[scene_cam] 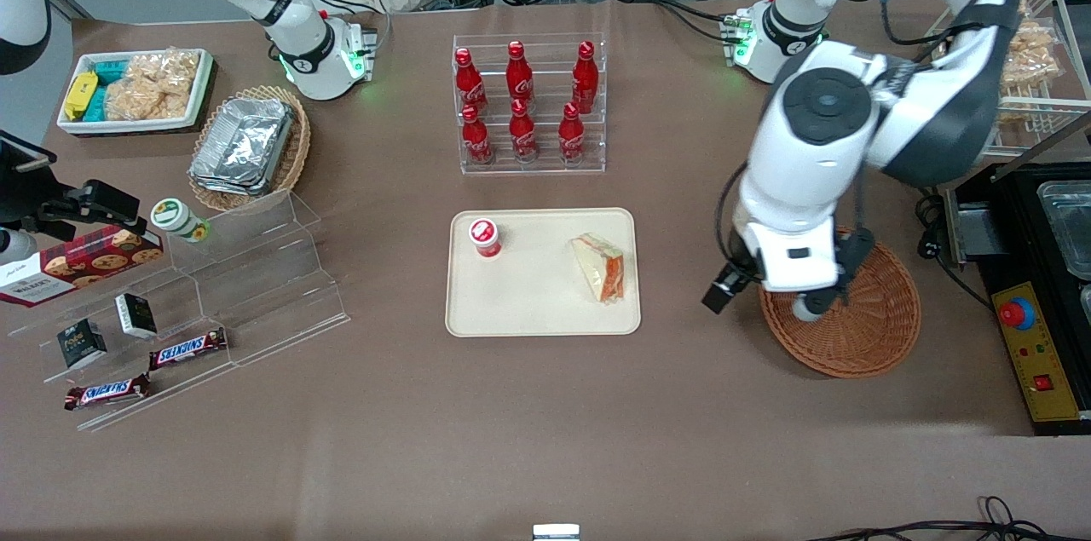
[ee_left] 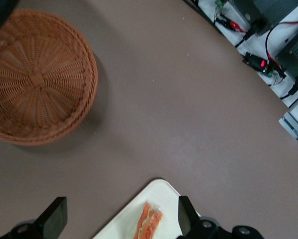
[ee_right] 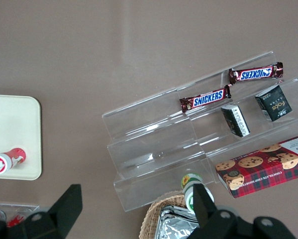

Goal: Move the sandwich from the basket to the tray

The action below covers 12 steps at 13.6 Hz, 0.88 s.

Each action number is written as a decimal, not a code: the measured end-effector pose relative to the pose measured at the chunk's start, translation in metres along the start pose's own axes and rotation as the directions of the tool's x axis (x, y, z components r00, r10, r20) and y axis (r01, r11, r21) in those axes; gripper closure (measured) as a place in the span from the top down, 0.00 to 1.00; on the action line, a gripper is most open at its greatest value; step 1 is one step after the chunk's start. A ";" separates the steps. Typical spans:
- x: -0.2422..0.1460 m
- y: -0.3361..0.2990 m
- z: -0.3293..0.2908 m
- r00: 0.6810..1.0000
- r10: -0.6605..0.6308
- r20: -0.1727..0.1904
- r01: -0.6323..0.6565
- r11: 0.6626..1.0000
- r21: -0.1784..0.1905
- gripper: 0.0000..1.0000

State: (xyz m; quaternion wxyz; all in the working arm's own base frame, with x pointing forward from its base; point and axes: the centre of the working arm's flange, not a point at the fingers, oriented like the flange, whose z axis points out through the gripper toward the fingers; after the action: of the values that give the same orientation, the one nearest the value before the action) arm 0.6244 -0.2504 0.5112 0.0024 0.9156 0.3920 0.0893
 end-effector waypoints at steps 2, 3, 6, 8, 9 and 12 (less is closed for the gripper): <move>0.035 -0.019 -0.004 0.999 0.045 0.011 -0.045 0.999 0.006 1.00; 0.055 -0.033 -0.005 0.996 0.090 0.024 -0.090 0.996 0.019 1.00; 0.114 -0.078 -0.009 0.968 0.243 0.064 -0.246 0.968 0.046 1.00; 0.147 -0.107 -0.014 0.945 0.318 0.083 -0.322 0.946 0.039 1.00; 0.158 -0.120 -0.020 0.927 0.363 0.094 -0.367 0.929 0.033 1.00; 0.177 -0.157 -0.051 0.865 0.489 0.115 -0.493 0.870 0.015 1.00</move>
State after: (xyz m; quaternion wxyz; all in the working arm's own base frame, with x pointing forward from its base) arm 0.6235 -0.0180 0.5779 -0.0195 0.9885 0.1474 0.0289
